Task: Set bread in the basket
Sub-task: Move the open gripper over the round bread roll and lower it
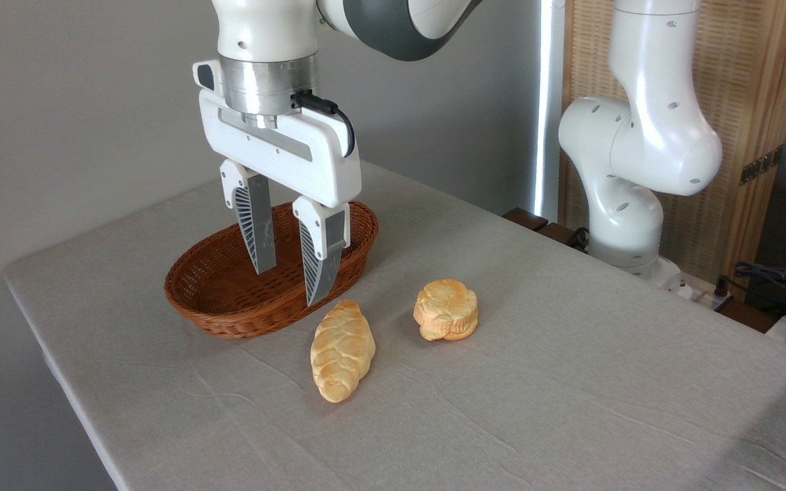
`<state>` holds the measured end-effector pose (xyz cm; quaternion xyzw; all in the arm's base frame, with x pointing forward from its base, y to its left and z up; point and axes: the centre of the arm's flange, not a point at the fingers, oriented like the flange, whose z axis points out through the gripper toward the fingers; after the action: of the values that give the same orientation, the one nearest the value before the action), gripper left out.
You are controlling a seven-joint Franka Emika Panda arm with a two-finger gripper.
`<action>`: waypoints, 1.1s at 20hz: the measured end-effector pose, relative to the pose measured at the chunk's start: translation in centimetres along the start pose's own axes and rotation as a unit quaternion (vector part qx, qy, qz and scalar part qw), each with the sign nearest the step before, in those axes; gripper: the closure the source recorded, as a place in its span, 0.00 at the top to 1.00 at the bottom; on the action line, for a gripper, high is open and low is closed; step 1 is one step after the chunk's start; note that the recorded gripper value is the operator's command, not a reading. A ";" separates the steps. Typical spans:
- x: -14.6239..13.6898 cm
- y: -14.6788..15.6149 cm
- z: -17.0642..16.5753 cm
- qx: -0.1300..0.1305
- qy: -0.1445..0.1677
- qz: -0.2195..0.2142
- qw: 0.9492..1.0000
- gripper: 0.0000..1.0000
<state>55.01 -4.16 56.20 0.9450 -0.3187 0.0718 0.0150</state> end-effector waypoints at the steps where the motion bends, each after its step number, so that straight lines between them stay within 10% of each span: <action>1: 0.0 0.0 0.0 -0.001 0.000 0.004 1.000 1.00; 22: -0.8 0.6 0.9 -0.049 -0.025 0.070 0.996 1.00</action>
<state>54.09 -4.23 55.14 0.9201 -0.3873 0.0331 0.0482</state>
